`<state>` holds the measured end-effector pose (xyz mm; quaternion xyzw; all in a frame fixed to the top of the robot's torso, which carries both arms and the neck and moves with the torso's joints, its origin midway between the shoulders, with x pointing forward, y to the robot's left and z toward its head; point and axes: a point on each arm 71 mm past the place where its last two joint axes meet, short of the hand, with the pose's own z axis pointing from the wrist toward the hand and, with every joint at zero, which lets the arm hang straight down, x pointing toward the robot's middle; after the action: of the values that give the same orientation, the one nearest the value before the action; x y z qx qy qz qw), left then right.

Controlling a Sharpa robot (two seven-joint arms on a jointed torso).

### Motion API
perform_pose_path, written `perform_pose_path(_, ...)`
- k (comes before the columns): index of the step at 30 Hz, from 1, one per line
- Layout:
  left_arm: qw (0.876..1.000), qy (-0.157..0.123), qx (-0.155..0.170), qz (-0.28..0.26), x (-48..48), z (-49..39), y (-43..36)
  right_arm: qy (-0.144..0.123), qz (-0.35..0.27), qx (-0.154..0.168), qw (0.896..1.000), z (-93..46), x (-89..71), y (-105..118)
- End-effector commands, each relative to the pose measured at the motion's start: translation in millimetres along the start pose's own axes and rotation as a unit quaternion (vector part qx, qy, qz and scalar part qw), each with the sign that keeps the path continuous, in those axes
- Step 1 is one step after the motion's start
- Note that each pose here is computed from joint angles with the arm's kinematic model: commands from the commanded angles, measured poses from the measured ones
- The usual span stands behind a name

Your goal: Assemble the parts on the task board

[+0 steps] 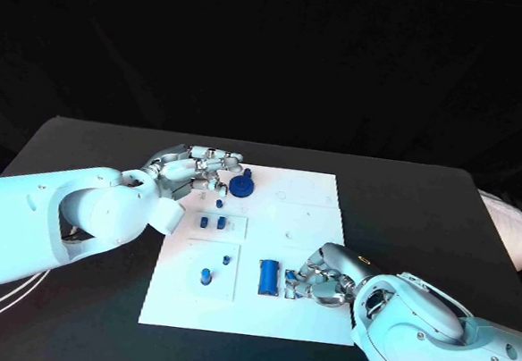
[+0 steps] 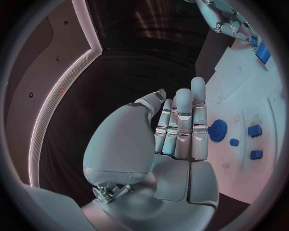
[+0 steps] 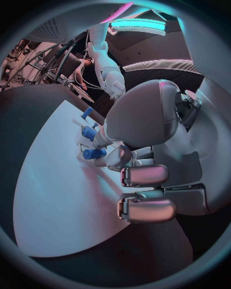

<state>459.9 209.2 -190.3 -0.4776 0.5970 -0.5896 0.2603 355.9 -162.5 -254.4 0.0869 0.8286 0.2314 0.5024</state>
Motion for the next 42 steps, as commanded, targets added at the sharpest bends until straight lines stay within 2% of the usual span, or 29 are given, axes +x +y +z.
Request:
perform_pose_path(1, 1.000, 0.014, -0.001, -0.005, 3.3, 0.0, -0.1, 0.011, -0.005, -0.002, 1.000, -0.1, 3.5, 2)
perform_pose_path(13, 1.000, 0.016, -0.003, -0.005, 3.6, -0.3, 0.2, 0.024, -0.014, -0.004, 1.000, 0.4, 5.8, 3)
perform_pose_path(23, 1.000, 0.017, -0.004, -0.005, 3.4, -0.5, 0.3, 0.018, -0.019, -0.007, 1.000, -0.4, 4.3, 3)
perform_pose_path(42, 1.000, 0.018, -0.005, -0.005, 2.5, -0.4, 0.4, 0.003, -0.020, -0.013, 1.000, -11.7, -3.3, 0)
